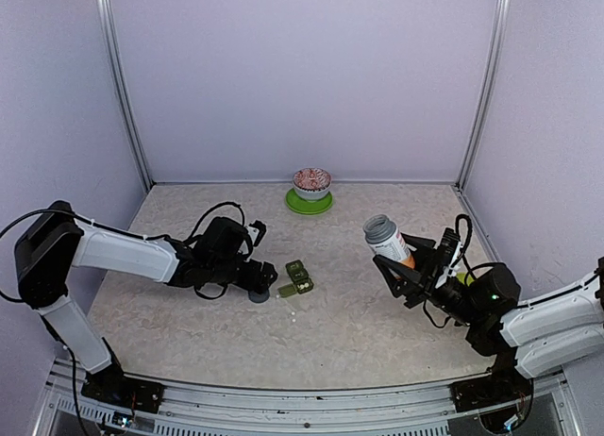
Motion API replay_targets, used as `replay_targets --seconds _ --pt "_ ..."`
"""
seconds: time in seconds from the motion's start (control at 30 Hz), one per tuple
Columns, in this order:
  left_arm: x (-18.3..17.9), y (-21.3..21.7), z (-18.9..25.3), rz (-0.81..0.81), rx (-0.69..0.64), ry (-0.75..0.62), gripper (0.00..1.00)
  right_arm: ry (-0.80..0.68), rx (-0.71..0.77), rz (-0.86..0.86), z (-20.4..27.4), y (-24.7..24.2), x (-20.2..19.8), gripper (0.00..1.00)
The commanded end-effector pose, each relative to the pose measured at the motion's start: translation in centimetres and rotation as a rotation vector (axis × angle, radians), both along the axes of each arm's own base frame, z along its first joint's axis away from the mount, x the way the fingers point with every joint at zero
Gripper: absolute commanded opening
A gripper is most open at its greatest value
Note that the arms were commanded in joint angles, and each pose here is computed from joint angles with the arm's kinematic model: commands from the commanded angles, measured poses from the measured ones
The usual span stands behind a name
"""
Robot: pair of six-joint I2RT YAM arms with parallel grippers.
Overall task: Sort the pills into containers
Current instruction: Pick up the lid of the pill bottle from the center of the board.
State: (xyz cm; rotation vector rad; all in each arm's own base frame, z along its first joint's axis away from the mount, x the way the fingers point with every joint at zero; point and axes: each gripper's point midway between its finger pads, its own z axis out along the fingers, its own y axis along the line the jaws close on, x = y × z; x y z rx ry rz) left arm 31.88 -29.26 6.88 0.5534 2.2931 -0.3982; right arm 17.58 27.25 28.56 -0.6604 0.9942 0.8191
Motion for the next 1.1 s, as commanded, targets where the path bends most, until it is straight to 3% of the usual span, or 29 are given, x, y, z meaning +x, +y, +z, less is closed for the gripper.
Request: replay_targets --seconds 0.0,0.57,0.97,1.07 --pt "-1.3 1.0 -1.4 0.026 0.102 0.029 0.84 -0.014 0.007 -0.002 0.6 -0.2 -0.3 0.39" --pt "-2.7 0.8 -4.4 0.002 0.176 0.099 0.79 0.013 -0.023 -0.019 -0.2 0.2 0.3 0.4" --pt "-2.6 0.3 -4.7 -0.018 0.178 0.107 0.59 0.025 -0.044 -0.035 -0.6 0.6 0.8 0.4" --pt "-2.6 0.1 -4.6 -0.026 0.172 0.106 0.49 0.024 -0.048 -0.036 -0.7 0.6 0.9 0.41"
